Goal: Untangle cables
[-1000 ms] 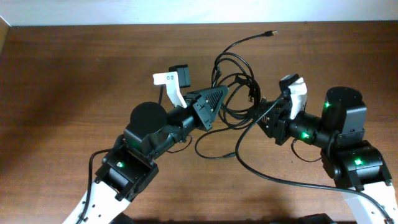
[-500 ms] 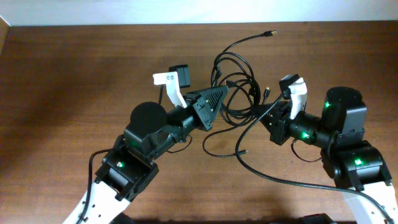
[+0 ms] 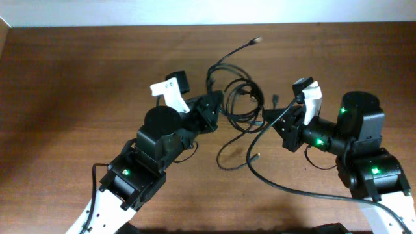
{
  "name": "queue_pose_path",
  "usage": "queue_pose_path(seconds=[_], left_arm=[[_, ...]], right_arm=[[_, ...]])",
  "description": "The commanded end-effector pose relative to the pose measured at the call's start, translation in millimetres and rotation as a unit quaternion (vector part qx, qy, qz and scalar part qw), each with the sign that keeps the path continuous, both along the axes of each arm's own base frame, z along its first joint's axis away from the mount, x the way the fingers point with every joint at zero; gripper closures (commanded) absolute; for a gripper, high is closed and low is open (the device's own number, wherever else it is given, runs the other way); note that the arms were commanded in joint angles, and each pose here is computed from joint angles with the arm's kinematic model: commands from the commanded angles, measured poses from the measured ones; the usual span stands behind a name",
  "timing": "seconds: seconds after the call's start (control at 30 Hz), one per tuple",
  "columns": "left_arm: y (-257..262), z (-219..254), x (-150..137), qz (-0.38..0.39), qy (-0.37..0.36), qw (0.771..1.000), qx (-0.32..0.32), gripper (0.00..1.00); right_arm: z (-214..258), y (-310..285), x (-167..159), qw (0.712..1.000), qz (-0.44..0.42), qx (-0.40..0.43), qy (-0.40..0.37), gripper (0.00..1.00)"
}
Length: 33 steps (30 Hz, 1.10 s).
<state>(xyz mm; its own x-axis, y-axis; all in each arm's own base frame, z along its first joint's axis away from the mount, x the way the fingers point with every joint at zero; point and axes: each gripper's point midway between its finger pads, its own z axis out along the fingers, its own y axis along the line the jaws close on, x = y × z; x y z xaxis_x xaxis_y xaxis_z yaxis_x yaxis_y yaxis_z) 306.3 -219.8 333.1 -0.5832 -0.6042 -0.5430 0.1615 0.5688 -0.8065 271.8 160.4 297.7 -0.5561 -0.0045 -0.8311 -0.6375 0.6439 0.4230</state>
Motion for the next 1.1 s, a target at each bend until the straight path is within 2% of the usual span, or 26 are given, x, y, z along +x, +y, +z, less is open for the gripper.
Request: queue_pose_path(seconds=[0.0, 0.43, 0.67, 0.97, 1.03, 1.07], left_arm=[[17.3, 7.6, 10.1, 0.063, -0.002, 0.998, -0.015, 1.0], [42.5, 11.4, 19.4, 0.12, -0.002, 0.992, -0.027, 1.0], [60.9, 23.0, 19.9, 0.141, -0.016, 0.989, -0.037, 1.0], [61.6, 37.1, 9.3, 0.123, -0.037, 0.991, -0.04, 1.0], [52.6, 37.8, 4.9, 0.094, -0.034, 0.994, -0.045, 1.0], [48.1, 37.5, 2.9, 0.08, -0.032, 0.995, -0.046, 1.0]], right_arm=[[22.8, -0.5, -9.4, 0.999, 0.006, 0.009, -0.036, 0.96], [27.5, -2.8, -21.5, 0.999, 0.004, 0.009, -0.04, 0.95], [27.4, -2.8, -21.6, 0.999, 0.004, 0.009, -0.04, 0.69], [27.5, -2.8, -21.6, 0.999, 0.004, 0.009, -0.04, 0.65], [27.5, -2.8, -21.6, 0.999, 0.004, 0.009, -0.04, 0.59], [27.1, -2.7, -21.2, 0.999, 0.004, 0.009, -0.039, 0.5]])
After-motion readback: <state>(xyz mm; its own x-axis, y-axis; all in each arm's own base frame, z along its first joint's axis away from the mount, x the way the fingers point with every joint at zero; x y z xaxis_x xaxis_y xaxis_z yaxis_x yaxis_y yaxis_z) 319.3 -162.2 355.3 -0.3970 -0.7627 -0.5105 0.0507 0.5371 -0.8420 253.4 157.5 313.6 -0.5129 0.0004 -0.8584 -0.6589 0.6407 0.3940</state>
